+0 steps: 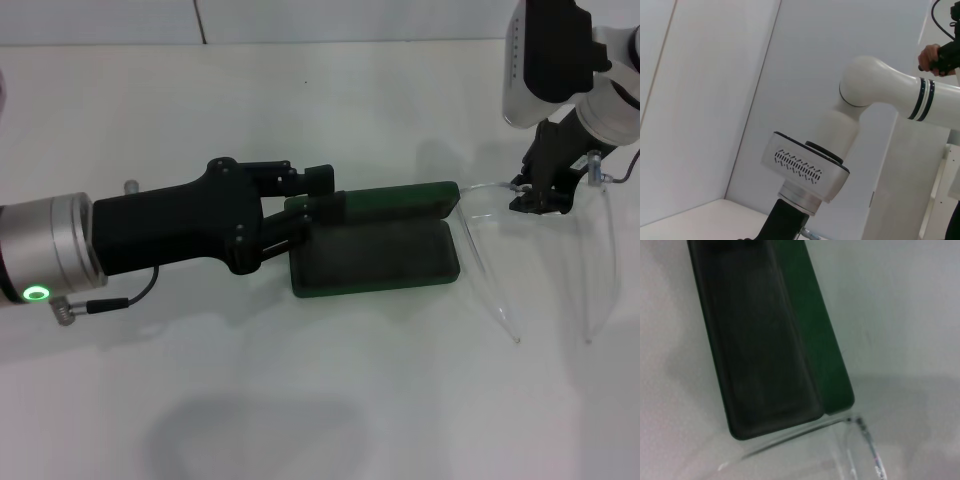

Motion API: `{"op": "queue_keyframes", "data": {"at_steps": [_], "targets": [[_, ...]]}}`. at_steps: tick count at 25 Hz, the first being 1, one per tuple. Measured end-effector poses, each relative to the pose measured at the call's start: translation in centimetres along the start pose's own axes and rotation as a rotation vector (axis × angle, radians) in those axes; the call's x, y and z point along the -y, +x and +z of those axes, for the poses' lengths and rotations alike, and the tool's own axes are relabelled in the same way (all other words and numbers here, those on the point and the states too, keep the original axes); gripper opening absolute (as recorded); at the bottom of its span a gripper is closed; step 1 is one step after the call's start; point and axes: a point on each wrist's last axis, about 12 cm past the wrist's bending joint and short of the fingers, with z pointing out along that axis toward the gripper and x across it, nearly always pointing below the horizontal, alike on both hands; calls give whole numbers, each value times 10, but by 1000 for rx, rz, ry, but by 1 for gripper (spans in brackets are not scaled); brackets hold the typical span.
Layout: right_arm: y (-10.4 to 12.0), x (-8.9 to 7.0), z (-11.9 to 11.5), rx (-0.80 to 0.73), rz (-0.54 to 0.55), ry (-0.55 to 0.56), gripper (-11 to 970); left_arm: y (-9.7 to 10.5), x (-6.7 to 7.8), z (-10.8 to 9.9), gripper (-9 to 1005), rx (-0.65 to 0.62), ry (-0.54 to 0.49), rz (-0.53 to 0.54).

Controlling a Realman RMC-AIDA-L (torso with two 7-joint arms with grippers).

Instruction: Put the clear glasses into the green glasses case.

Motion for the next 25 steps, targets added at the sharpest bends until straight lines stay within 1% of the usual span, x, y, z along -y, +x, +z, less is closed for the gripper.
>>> {"op": "queue_keyframes", "data": {"at_steps": [1, 7, 14, 18, 19, 20, 25], "targets": [[0, 0, 0, -2, 4, -3, 268, 1, 0, -1, 325, 0, -1, 0], [0, -3, 0, -20, 11, -22, 191, 5, 0, -1, 312, 1, -3, -21], [5, -7, -3, -35, 17, -28, 107, 5, -1, -2, 296, 8, -7, -12], [11, -10, -13, -30, 16, -21, 100, 5, -1, -2, 287, 10, -6, -11], [12, -11, -17, -27, 14, -16, 98, 5, -1, -2, 284, 10, -6, -11], [14, -14, -26, -21, 12, -12, 97, 5, -1, -2, 282, 10, -6, -11], [17, -24, -50, 10, 17, -2, 88, 4, -1, -1, 271, 13, -4, -11]]}}
